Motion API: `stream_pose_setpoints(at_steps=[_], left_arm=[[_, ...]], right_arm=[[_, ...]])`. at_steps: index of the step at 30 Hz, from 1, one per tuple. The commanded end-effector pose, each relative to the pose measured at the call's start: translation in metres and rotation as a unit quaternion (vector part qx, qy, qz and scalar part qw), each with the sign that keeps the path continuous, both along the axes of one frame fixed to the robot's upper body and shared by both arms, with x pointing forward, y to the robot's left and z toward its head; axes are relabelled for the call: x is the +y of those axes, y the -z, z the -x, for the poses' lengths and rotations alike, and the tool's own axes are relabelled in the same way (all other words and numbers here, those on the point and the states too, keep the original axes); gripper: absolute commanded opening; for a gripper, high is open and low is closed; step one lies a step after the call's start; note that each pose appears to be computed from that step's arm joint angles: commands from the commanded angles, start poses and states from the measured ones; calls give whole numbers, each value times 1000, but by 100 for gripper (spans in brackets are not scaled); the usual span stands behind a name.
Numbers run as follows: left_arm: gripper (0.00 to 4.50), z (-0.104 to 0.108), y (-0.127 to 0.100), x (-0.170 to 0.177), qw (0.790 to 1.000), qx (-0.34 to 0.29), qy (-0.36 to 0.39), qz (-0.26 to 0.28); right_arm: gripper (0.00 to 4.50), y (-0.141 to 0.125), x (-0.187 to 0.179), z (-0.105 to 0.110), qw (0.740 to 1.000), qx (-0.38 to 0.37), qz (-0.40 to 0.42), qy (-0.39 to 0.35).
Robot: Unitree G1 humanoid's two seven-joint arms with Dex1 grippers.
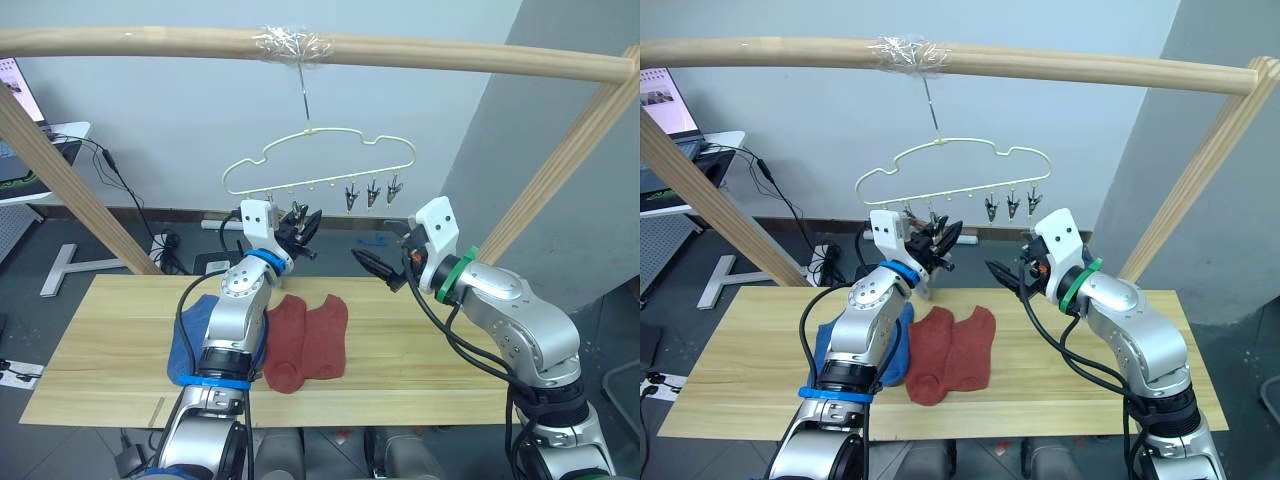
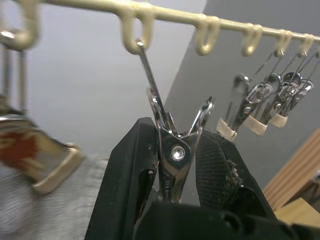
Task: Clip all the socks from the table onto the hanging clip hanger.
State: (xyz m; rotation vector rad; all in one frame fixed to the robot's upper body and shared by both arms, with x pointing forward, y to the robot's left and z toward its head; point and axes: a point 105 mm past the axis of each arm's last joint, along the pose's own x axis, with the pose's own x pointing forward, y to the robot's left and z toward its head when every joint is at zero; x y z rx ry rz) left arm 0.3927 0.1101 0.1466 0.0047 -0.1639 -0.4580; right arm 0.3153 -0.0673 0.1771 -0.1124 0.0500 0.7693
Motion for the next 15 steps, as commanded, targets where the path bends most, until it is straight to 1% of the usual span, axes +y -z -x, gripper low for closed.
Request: stream_pose_setpoints(at_steps=[1,4,9,15], left_arm=[[154,2,-22,2,999,-50,-10,-6],[154,2,-25,4,998,-63,-14,-17],[154,2,-24,4,998,-65,-17,-19],[154,2,-26,7,995,-82,-35,-40]], right_arm=[[450,-16,1,3,999,-30,-12,-7],[450,-16,0,3,999,-30,-12,-7],[450,-16,0,2,999,-30,-11,-7],[450,-15,-2,3,1000,-29,-11,-4]])
